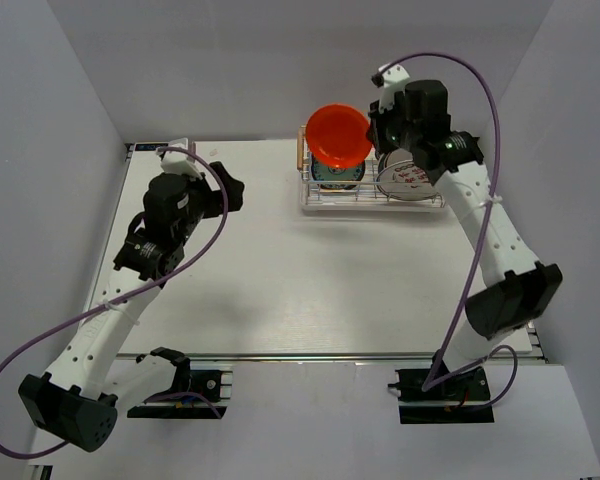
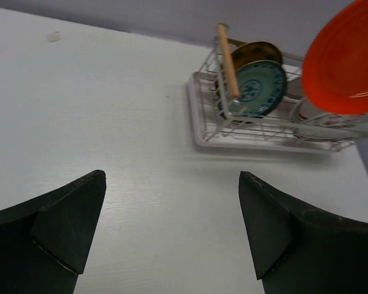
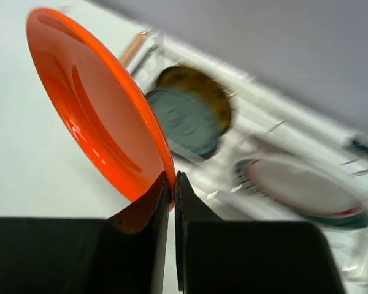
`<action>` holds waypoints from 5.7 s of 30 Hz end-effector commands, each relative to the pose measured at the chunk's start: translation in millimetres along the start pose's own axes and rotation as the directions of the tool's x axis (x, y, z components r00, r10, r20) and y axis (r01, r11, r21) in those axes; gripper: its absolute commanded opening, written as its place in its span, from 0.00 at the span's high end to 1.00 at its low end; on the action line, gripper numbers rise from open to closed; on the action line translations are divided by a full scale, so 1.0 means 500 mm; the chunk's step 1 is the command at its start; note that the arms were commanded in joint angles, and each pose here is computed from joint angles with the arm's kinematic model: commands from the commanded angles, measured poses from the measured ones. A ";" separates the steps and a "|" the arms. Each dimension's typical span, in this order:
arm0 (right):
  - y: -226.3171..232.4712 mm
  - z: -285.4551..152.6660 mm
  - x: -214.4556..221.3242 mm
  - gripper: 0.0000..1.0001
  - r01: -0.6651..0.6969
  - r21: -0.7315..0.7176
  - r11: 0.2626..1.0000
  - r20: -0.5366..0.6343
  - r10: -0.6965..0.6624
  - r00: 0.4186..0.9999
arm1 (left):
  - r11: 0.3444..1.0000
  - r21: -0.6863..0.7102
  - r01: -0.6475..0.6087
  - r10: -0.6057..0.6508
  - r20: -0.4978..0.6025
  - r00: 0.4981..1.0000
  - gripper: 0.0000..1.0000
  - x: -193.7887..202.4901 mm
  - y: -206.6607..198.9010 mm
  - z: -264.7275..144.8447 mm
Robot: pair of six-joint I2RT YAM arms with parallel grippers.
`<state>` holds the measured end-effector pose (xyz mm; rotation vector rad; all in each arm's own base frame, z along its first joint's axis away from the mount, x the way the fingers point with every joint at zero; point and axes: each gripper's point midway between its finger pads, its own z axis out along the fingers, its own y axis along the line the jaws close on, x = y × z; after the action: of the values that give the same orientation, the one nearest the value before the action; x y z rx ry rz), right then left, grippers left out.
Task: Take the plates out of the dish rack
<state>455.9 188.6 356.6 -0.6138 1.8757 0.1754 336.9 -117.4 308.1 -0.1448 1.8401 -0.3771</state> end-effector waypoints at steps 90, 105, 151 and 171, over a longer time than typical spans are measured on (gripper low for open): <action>0.022 0.029 0.106 0.11 -0.074 0.014 0.997 -0.053 0.075 0.996 | 0.932 -0.291 0.217 -0.329 -0.427 0.842 0.02 0.290 0.212 0.164; -0.031 0.259 0.196 0.11 0.055 0.082 0.995 -0.264 -0.032 0.964 | 0.921 -0.311 0.236 -0.259 -0.033 0.965 0.02 0.031 0.205 0.059; -0.076 0.320 0.246 1.00 0.068 0.024 0.997 -0.245 -0.060 0.968 | 0.917 -0.345 0.199 -0.237 -0.071 0.969 0.02 0.048 0.211 0.078; -0.114 0.217 0.093 1.00 0.156 0.109 0.982 -0.084 -0.147 0.986 | 0.935 -0.283 0.214 -0.235 -0.043 0.971 0.02 0.032 0.188 0.054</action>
<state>559.7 172.1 212.6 -0.7479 2.0473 -0.0231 371.0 -34.4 237.5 -0.5784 1.9984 -0.2477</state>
